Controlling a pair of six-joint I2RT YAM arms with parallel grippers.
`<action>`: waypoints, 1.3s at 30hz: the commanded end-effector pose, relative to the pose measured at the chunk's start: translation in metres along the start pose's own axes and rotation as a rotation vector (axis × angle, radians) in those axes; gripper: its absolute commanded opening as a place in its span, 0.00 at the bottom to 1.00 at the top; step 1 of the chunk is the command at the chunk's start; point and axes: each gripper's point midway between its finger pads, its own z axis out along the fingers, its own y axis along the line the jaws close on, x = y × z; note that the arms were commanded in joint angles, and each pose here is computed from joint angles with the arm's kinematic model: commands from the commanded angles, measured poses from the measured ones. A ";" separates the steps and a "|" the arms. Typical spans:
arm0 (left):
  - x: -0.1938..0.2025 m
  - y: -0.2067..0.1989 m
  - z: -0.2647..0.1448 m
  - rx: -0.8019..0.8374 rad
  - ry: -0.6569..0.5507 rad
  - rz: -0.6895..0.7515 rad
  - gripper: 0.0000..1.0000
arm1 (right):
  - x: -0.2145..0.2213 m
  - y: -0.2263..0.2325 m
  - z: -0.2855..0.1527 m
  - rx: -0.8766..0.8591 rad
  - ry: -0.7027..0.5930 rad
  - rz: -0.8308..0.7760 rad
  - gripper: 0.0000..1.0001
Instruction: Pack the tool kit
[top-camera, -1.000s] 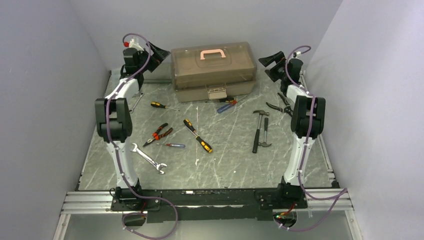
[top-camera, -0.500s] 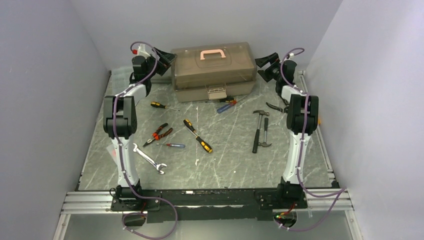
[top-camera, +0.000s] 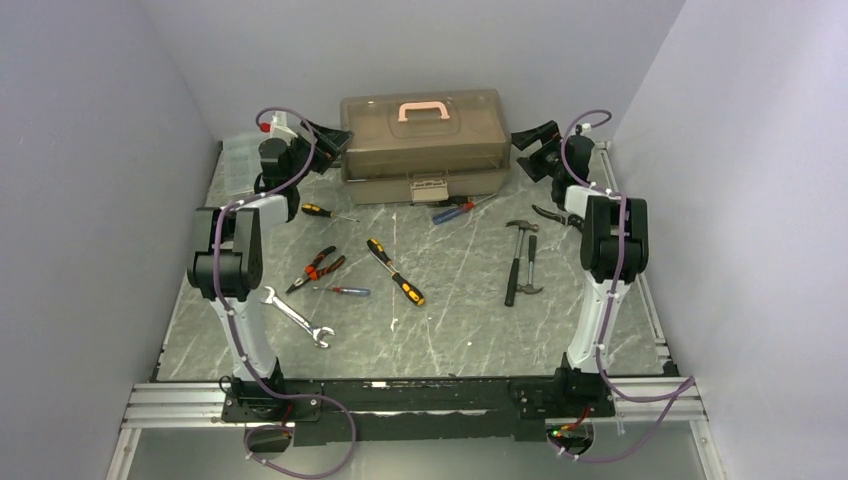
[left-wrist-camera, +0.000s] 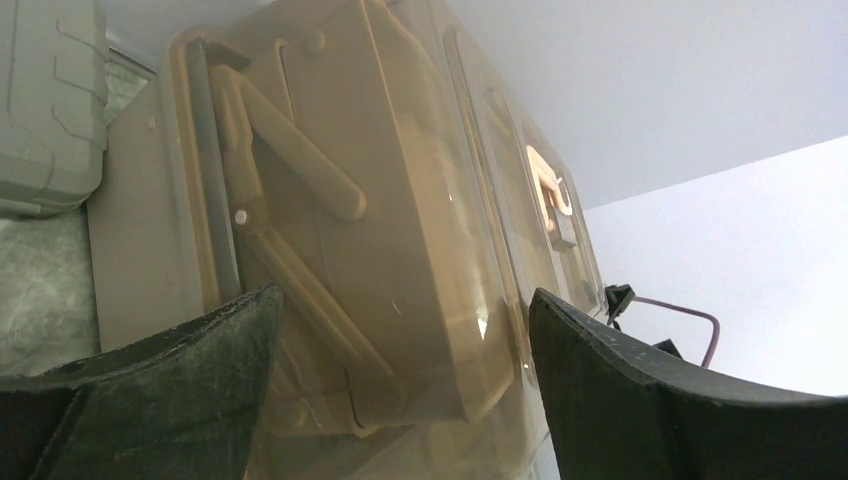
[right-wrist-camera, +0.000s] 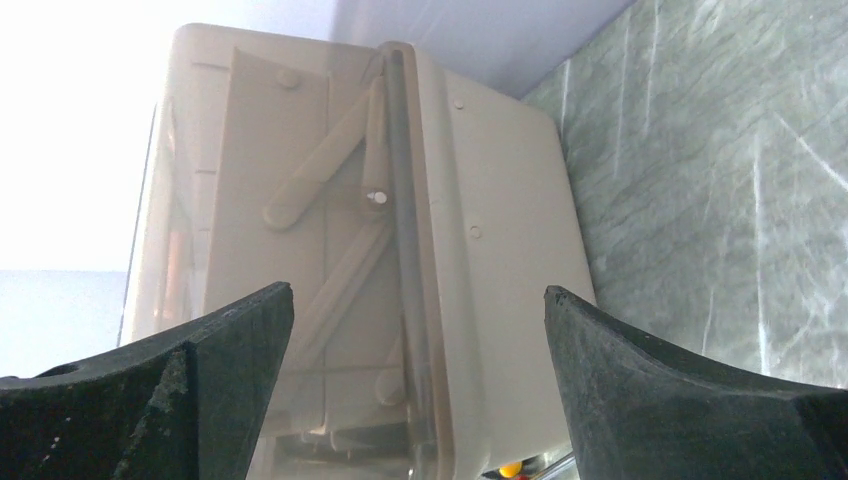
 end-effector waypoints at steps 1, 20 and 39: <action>0.052 -0.044 -0.010 0.105 0.139 0.013 0.93 | 0.087 0.084 -0.019 -0.229 0.229 -0.106 1.00; -0.016 -0.037 0.020 -0.047 0.105 0.188 0.97 | 0.014 0.130 -0.019 -0.126 0.075 -0.338 1.00; -0.010 0.005 0.031 -0.286 0.193 0.377 0.77 | 0.039 0.069 0.012 0.146 0.204 -0.506 0.80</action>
